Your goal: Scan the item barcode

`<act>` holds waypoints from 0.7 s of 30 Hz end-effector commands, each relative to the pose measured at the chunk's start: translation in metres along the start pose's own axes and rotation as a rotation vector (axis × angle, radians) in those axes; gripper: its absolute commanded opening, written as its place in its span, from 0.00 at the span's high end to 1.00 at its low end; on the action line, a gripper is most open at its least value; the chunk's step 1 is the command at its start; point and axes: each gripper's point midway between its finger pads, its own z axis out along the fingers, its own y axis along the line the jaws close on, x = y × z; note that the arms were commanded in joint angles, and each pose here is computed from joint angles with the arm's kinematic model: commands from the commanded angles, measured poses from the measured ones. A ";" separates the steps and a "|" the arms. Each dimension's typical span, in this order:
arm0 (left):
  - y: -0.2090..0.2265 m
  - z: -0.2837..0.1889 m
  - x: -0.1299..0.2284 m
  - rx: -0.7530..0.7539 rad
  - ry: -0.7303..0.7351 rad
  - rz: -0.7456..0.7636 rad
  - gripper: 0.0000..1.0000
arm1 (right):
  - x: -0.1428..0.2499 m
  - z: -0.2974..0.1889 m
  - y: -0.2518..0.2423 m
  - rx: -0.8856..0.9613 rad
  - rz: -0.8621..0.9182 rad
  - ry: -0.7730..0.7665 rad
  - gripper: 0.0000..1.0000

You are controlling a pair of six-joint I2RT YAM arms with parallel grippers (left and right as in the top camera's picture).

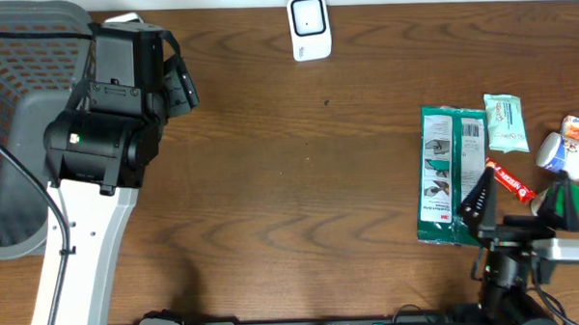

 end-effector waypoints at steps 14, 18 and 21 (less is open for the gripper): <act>0.002 -0.001 -0.002 -0.007 -0.005 0.013 0.20 | 0.141 -0.039 -0.002 -0.091 -0.183 0.517 0.01; 0.002 -0.001 -0.002 -0.007 -0.005 0.013 0.20 | 0.166 -0.055 -0.006 -0.087 -0.182 0.639 0.01; 0.002 -0.001 -0.002 -0.007 -0.005 0.013 0.20 | 0.170 -0.058 -0.006 -0.084 -0.178 0.658 0.01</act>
